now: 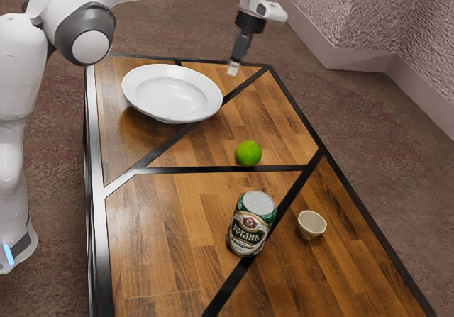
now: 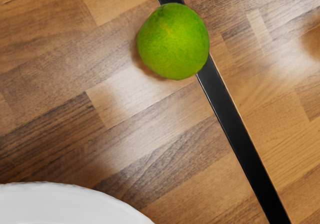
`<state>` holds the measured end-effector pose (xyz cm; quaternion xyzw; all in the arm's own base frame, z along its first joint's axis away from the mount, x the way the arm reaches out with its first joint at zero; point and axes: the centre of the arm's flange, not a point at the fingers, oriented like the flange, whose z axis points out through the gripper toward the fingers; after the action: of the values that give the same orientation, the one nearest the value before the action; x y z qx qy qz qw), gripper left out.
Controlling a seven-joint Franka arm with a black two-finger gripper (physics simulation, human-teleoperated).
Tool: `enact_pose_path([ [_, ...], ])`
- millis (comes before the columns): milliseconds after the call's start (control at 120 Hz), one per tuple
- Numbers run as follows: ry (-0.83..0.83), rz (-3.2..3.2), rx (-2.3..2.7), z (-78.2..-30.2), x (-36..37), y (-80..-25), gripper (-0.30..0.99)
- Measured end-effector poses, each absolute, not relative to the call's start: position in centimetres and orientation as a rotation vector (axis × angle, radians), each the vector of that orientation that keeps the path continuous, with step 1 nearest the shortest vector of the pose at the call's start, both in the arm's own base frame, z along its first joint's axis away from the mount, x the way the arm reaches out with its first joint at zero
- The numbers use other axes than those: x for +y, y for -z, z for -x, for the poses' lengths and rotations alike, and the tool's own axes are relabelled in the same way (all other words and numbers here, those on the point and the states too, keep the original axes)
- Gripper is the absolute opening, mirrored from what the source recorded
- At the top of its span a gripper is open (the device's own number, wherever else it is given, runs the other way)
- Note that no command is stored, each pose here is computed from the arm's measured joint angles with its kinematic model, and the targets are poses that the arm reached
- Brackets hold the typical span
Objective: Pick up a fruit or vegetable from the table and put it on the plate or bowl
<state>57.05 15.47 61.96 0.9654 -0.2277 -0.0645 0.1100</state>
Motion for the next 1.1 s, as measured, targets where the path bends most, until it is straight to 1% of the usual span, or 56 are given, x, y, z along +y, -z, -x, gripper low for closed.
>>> enact_pose_path([
  [117,0.033,-2.827,-0.905,-58.3,15.8,-62.6,0.69],
  [283,-0.089,-2.786,-1.177,-59.0,16.0,-63.9,0.69],
  [317,-0.165,-2.8,-1.241,-58.1,15.8,-67.0,0.69],
  [367,-0.363,-2.86,-1.33,-54.7,15.6,-75.0,0.69],
  [392,-0.42,-2.875,-1.344,-53.6,15.5,-77.1,0.69],
  [417,-0.439,-2.87,-1.331,-53.6,15.1,-77.4,0.69],
  [483,-0.411,-2.833,-1.262,-55.7,12.1,-75.6,0.69],
  [533,-0.376,-2.839,-1.156,-56.4,10.8,-74.7,0.69],
  [625,-0.291,-2.901,-0.912,-55.4,11.9,-74.1,0.69],
  [750,-0.143,-2.971,-0.76,-55.3,8.5,-73.5,0.69],
  [792,-0.083,-2.974,-0.735,-56.7,6.6,-71.6,0.69],
  [858,0.032,-2.973,-0.72,-60.0,2.6,-66.7,0.69],
  [925,0.122,-2.982,-0.644,-61.7,1.3,-61.6,0.69],
  [1008,0.148,-3.017,-0.502,-63.5,2.5,-57.9,0.69],
  [1100,0.127,-3.049,-0.34,-64.5,5.0,-56.2,0.69],
])
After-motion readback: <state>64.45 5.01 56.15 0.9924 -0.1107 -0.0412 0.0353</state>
